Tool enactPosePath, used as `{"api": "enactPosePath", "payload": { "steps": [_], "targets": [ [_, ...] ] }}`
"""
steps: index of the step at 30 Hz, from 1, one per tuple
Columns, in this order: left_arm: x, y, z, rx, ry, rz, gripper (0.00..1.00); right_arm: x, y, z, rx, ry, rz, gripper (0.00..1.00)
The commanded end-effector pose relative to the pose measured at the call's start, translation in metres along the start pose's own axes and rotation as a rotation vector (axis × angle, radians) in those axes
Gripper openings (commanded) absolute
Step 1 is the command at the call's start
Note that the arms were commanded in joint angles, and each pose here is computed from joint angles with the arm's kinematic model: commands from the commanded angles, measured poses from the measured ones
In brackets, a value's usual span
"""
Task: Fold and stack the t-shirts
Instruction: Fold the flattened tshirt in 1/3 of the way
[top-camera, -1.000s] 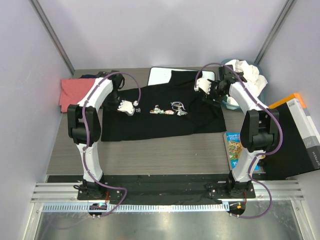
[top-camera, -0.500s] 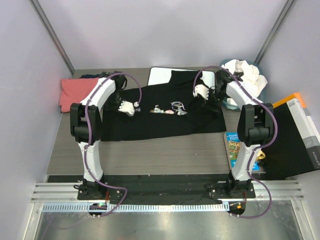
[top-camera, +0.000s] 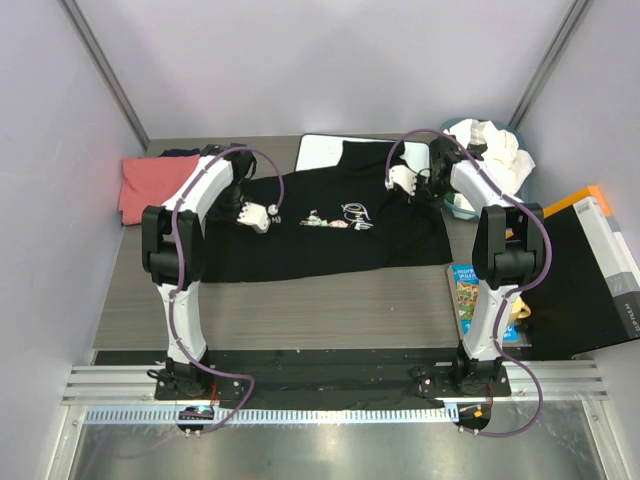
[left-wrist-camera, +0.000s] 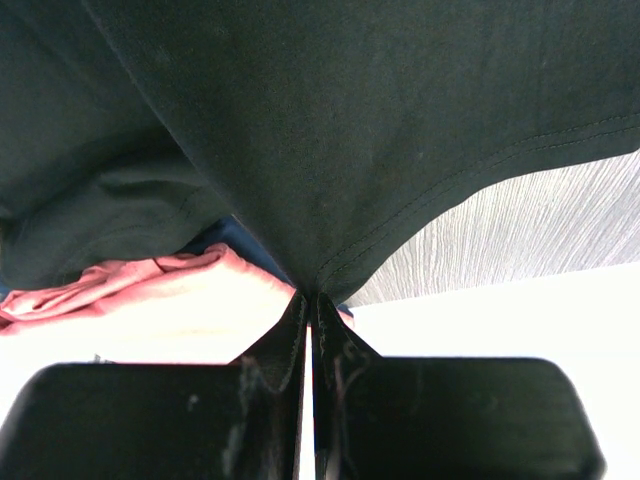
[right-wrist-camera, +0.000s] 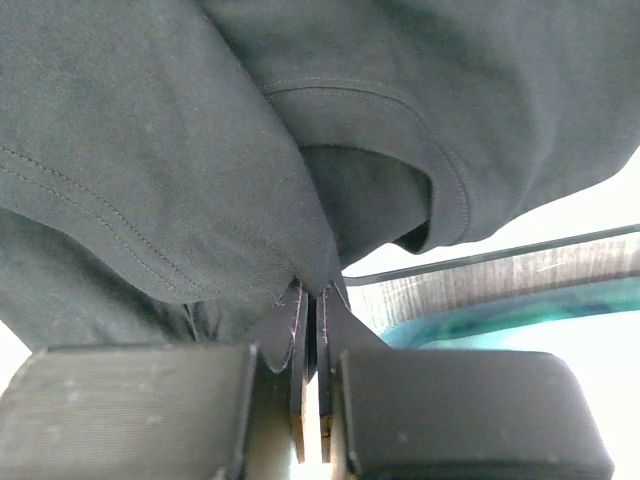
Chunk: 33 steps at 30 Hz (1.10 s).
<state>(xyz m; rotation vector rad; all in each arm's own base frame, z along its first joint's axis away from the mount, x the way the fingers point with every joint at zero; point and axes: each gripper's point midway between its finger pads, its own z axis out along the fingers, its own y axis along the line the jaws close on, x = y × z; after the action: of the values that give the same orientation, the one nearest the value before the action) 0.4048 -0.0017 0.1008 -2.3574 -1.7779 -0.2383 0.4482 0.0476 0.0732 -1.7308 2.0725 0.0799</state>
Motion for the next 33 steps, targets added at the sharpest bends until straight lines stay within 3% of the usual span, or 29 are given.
{"api": "enactPosePath", "payload": {
  "steps": [1,21,33],
  "targets": [
    [0.012,-0.067,-0.018,0.278,0.061,0.06,0.0,-0.017,-0.023,-0.024,0.091,-0.027,-0.054,0.02],
    [0.024,-0.072,-0.014,0.283,0.168,0.04,0.0,-0.062,-0.061,-0.059,0.258,-0.115,-0.106,0.01],
    [0.021,-0.076,-0.02,0.293,0.149,0.033,0.0,-0.088,-0.078,-0.08,0.344,-0.173,-0.13,0.01]
  ]
}}
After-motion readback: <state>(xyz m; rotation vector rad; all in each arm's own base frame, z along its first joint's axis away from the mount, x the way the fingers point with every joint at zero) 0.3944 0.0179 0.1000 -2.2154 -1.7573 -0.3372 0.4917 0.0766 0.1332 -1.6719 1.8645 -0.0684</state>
